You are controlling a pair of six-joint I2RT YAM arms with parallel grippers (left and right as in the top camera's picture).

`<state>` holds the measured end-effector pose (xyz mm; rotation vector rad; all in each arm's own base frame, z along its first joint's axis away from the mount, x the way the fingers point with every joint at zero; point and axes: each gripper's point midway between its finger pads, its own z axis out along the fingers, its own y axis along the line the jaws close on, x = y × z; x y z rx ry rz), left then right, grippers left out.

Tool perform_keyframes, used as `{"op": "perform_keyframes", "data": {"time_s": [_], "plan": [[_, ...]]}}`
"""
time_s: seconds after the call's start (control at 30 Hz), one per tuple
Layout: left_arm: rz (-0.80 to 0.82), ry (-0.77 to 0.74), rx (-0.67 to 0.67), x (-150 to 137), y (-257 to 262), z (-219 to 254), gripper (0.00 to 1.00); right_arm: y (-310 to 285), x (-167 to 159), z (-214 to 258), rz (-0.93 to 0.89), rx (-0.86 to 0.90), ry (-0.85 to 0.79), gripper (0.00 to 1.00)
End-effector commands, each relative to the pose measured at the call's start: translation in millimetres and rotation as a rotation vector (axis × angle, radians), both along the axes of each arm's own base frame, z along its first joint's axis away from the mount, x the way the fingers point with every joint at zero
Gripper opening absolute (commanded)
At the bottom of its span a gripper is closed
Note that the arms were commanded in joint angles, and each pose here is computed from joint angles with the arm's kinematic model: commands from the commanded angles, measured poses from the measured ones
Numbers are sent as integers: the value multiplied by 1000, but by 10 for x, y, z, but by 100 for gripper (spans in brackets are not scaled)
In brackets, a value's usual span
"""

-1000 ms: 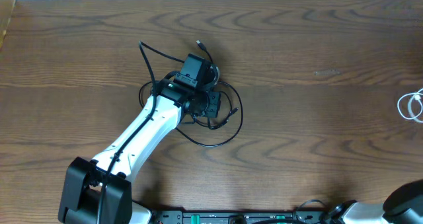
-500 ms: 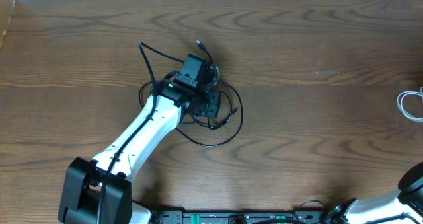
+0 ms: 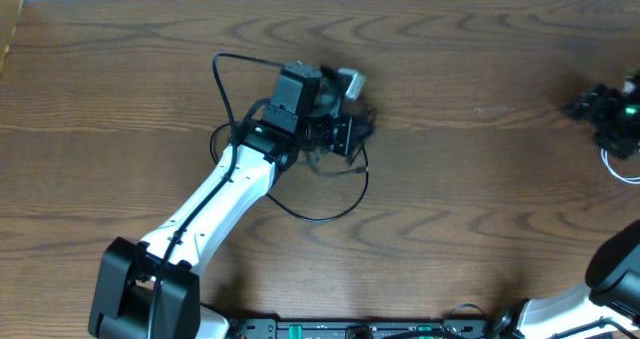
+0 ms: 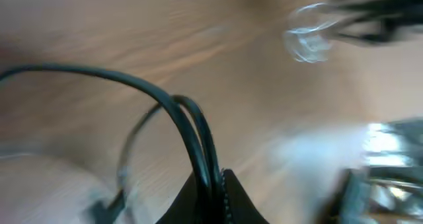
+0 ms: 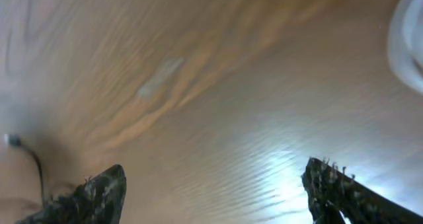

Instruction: Untangle cables

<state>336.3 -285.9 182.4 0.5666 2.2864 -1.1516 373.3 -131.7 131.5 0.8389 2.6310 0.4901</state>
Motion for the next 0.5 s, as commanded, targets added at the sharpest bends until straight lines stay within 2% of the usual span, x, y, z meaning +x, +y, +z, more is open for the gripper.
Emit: {"op": "perform_keyframes", "data": {"time_s": [0.0,0.07,0.23,0.33,0.47], "plan": [[-307,25,-244,-497,-366,450,12,433,74,-3,192,-6,-14,85],[-322,14,-249,-527,-403,468,45,653,91,-10,271,-11,-11,87],[-247,43,-160,-456,-326,260,66,1123,98,-21,426,-16,-4,90],[-152,75,-40,-377,-201,9,68,1364,102,-23,489,-19,-4,92],[-2,108,186,-276,107,-387,68,1637,58,-30,560,-14,9,93]]}}
